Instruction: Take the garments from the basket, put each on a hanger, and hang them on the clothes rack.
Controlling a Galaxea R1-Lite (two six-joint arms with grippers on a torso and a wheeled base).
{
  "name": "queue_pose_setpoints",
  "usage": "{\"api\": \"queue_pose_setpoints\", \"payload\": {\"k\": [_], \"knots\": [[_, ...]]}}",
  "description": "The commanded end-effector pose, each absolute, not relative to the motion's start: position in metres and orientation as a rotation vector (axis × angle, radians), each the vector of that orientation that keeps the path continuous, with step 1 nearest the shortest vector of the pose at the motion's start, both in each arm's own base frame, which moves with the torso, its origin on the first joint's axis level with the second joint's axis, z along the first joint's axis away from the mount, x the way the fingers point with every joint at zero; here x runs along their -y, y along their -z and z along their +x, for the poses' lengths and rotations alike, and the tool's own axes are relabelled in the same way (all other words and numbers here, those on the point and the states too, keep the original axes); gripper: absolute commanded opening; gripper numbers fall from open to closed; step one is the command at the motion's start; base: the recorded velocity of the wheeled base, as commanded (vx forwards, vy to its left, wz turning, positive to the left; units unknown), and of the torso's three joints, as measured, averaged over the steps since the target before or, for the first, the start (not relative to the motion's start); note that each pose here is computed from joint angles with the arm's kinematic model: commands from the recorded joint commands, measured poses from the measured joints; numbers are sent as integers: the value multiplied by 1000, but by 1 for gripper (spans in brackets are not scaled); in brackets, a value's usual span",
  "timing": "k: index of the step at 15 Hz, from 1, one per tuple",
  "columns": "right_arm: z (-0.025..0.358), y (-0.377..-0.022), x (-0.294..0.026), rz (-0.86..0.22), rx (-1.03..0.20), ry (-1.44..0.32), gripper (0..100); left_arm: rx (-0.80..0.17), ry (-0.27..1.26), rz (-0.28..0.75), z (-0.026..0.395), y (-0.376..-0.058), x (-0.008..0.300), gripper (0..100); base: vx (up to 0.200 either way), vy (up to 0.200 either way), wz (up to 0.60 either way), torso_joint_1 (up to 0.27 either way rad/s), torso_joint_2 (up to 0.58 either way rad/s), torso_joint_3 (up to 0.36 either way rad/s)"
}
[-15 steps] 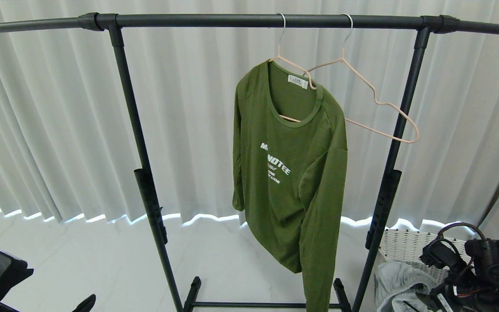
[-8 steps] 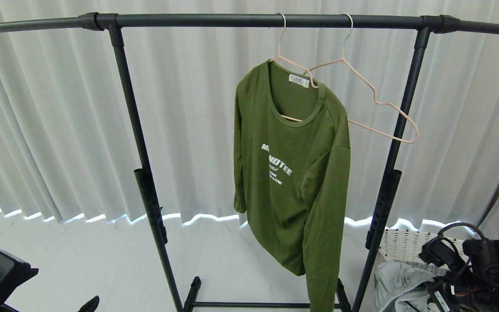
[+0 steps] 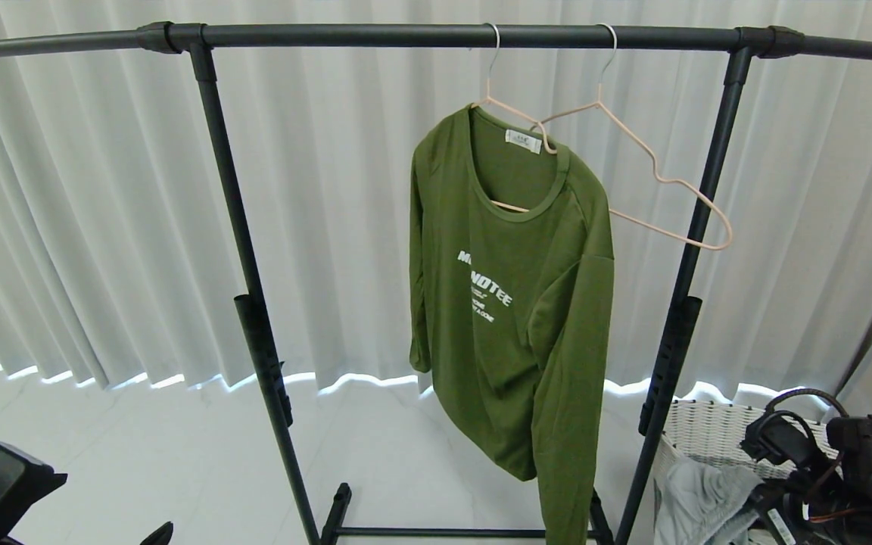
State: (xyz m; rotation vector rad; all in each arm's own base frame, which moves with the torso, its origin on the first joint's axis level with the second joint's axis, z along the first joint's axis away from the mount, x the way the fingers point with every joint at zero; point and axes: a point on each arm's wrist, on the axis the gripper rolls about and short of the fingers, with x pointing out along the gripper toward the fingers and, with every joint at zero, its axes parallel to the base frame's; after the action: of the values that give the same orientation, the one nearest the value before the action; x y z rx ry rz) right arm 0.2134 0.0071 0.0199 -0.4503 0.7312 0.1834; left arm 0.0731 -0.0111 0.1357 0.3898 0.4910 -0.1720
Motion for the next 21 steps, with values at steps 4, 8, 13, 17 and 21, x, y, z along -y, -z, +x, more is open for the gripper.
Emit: {"api": "queue_pose_setpoints", "payload": {"k": [4,8,13,17,21], "knots": [[210,-81,-18,-498,-564,-129,0,-473,175,415,68,-134,10,100,0,0,0,0,0,0],[203,-160,-27,-505,-602,-185,0,-472,173,416,65,-131,9,100,-150,0,0,2,2,-1],[192,-204,-40,-521,-531,-244,0,-476,174,413,65,-130,10,100,-200,0,0,1,4,3],[192,-227,-60,-522,-459,-323,0,-448,216,403,62,-132,10,100,-100,0,0,1,-4,2],[183,-263,-90,-421,-396,-426,0,-367,461,448,52,-128,15,100,0,0,0,0,0,0]]}}
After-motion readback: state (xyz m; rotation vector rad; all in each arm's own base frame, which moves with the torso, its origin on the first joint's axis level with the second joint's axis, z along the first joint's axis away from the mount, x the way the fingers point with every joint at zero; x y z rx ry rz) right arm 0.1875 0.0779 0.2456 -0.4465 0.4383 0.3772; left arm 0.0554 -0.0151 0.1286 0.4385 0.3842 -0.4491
